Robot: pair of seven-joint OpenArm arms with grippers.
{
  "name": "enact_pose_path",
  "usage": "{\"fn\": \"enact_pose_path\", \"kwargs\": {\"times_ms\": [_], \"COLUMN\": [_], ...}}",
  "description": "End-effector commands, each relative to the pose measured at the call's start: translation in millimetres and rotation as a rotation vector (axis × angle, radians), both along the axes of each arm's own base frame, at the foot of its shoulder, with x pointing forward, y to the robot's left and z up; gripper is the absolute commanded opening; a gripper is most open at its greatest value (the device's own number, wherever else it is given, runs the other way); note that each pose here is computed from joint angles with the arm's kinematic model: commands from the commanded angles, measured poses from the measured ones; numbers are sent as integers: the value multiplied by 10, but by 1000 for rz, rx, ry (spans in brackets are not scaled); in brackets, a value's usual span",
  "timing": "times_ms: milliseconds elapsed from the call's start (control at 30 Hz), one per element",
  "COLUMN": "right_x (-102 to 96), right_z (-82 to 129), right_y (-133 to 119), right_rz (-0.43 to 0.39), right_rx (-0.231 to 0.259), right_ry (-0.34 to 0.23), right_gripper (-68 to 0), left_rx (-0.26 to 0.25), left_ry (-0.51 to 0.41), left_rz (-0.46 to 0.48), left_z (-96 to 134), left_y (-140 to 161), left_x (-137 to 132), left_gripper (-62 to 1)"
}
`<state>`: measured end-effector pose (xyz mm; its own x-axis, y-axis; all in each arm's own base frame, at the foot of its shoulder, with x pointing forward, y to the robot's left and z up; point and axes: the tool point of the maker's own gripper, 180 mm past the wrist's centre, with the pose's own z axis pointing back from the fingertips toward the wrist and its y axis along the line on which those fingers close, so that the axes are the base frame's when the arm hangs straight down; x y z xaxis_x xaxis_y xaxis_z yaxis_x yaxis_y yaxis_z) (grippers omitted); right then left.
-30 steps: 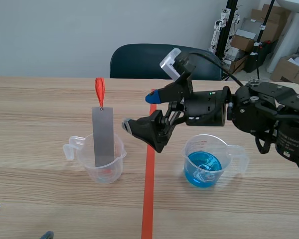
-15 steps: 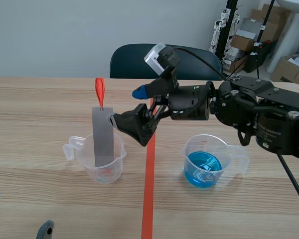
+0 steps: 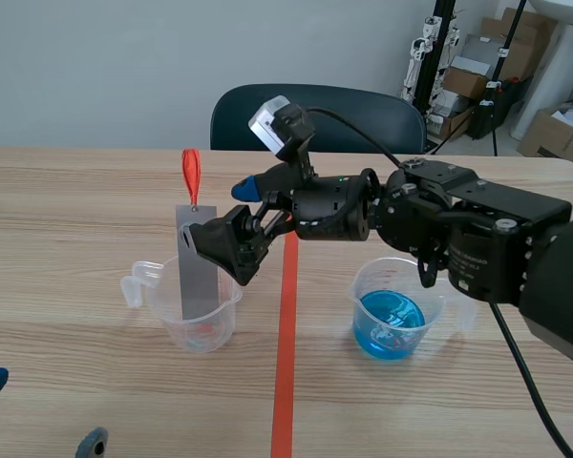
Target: Do the redox reaction experiment. lift the metal plate out of the left beaker
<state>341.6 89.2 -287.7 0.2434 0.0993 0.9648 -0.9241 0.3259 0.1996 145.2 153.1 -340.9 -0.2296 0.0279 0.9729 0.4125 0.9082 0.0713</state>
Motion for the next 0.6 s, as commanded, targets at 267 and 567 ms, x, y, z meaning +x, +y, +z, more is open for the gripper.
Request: {"fn": "enact_pose_path", "kwargs": {"times_ms": [267, 567], "right_x": [-61, -57], "right_z": [275, 127], "right_y": [323, 369], "right_rz": [77, 65], "right_rx": [56, 42], "right_ry": [-50, -1], "right_gripper": [4, 4], "left_rx": [-22, -21], "left_ry": [-36, -36], "left_rz": [3, 3], "left_z": [76, 76], "left_y": [7, 7], "left_x": [-48, -48], "left_gripper": [14, 14]}}
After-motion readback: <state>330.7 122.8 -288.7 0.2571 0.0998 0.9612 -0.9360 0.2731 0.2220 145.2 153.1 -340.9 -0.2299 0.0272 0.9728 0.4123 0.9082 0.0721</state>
